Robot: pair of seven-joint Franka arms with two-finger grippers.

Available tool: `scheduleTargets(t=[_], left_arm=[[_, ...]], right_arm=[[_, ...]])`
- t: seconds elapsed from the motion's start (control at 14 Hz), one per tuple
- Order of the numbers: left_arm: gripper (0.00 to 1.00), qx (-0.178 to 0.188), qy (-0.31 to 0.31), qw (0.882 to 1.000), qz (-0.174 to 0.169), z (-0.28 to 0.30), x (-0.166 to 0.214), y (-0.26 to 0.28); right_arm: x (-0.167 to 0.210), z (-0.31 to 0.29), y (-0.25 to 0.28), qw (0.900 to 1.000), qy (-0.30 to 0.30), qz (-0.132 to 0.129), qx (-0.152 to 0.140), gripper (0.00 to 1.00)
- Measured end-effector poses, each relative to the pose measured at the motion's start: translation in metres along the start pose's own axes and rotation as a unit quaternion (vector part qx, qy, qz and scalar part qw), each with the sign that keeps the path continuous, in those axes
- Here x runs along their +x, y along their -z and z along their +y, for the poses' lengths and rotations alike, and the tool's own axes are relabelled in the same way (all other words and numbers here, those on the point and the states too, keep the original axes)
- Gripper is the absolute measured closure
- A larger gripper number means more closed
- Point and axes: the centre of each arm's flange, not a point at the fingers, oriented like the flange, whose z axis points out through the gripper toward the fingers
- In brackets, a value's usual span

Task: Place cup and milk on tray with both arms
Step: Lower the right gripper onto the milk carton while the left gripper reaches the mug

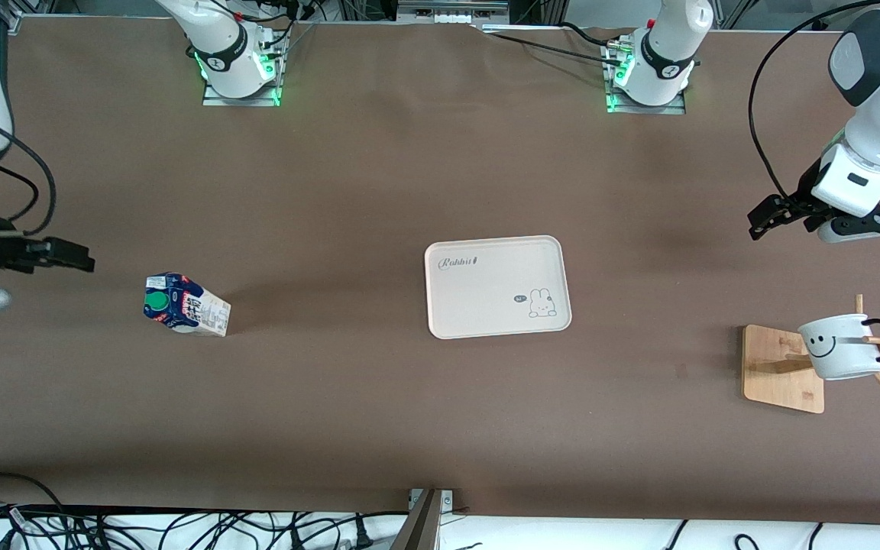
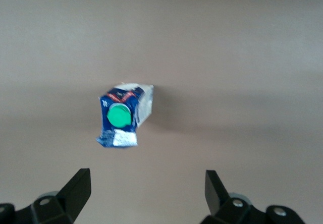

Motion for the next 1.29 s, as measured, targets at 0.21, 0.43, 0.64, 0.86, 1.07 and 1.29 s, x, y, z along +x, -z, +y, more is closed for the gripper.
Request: scheduleTargets(t=[0.21, 0.43, 0.64, 0.86, 1.07, 1.29], left_arm=[[0.00, -0.004, -0.001, 0.999, 0.035, 0.003, 0.014, -0.013], [0.00, -0.008, -0.004, 0.997, 0.074, 0.006, 0.029, -0.031], [0.00, -0.010, -0.023, 0.993, 0.112, 0.005, 0.042, -0.047], [0.00, -0.001, -0.053, 0.986, 0.156, -0.003, 0.053, -0.064], [0.00, 0.007, -0.066, 0.982, 0.178, -0.008, 0.060, -0.083], [0.00, 0.017, -0.086, 0.977, 0.197, -0.006, 0.063, -0.092]], right_arm=[[0.010, -0.002, -0.025, 1.000, -0.003, -0.010, 0.020, 0.00], [0.019, -0.004, -0.040, 1.000, -0.002, -0.007, 0.023, 0.00], [0.027, -0.011, -0.058, 1.000, 0.001, -0.009, 0.025, 0.00], [0.033, -0.019, -0.077, 0.998, -0.005, -0.015, 0.060, 0.00], [0.040, -0.018, -0.097, 0.998, -0.009, -0.018, 0.065, 0.00], [0.045, -0.018, -0.119, 0.998, -0.011, -0.026, 0.065, 0.00]])
